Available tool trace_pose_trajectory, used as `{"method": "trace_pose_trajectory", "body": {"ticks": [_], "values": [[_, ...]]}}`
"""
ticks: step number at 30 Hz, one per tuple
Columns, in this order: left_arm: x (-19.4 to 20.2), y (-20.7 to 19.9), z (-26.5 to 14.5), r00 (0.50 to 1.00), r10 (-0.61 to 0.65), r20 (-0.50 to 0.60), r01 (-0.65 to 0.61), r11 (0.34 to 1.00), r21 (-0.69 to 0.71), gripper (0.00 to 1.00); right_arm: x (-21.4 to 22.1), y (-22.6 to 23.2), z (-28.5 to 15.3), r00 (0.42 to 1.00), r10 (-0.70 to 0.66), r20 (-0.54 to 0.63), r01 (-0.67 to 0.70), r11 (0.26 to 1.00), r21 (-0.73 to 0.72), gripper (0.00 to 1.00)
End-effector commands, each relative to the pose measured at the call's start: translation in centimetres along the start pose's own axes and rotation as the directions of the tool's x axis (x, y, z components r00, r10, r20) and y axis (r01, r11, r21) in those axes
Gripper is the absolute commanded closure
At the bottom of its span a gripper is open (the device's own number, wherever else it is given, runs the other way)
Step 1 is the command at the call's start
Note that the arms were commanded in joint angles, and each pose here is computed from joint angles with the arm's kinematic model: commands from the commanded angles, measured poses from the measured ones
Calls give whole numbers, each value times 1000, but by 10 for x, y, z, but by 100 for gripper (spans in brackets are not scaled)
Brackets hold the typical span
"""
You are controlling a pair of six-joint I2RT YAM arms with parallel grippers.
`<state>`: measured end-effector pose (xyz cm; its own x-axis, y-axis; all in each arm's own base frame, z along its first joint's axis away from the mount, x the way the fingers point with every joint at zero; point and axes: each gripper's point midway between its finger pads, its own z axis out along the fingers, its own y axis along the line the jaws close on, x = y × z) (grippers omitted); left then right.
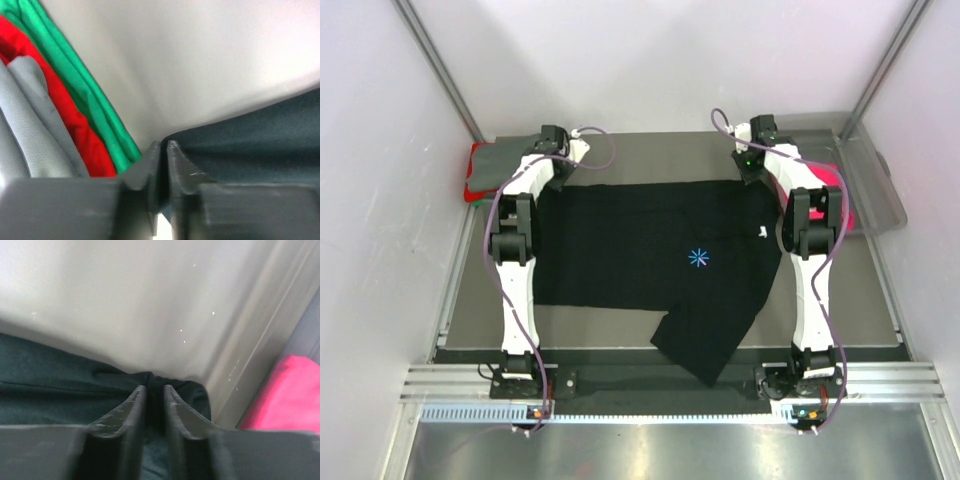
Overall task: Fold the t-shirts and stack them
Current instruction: Fold the tshirt
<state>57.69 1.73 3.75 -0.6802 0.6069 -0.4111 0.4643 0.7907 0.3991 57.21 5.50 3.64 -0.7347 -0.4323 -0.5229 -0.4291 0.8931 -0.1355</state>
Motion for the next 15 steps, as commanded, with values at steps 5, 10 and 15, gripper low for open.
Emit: {"method": "trace_pose_trajectory", "body": {"ticks": [5,10,15], "values": [[20,5,18,999,-5,-44,3,999,-47,100,0,-18,12,1000,16,-1,-16,999,51,100],[14,17,22,999,-29,-16,27,994,-106,100,-18,-26,14,998,13,64,-18,996,82,100],[4,32,28,999,-46,26,49,985,-167,100,-32,-32,20,994,6,107,-17,995,99,100]]}}
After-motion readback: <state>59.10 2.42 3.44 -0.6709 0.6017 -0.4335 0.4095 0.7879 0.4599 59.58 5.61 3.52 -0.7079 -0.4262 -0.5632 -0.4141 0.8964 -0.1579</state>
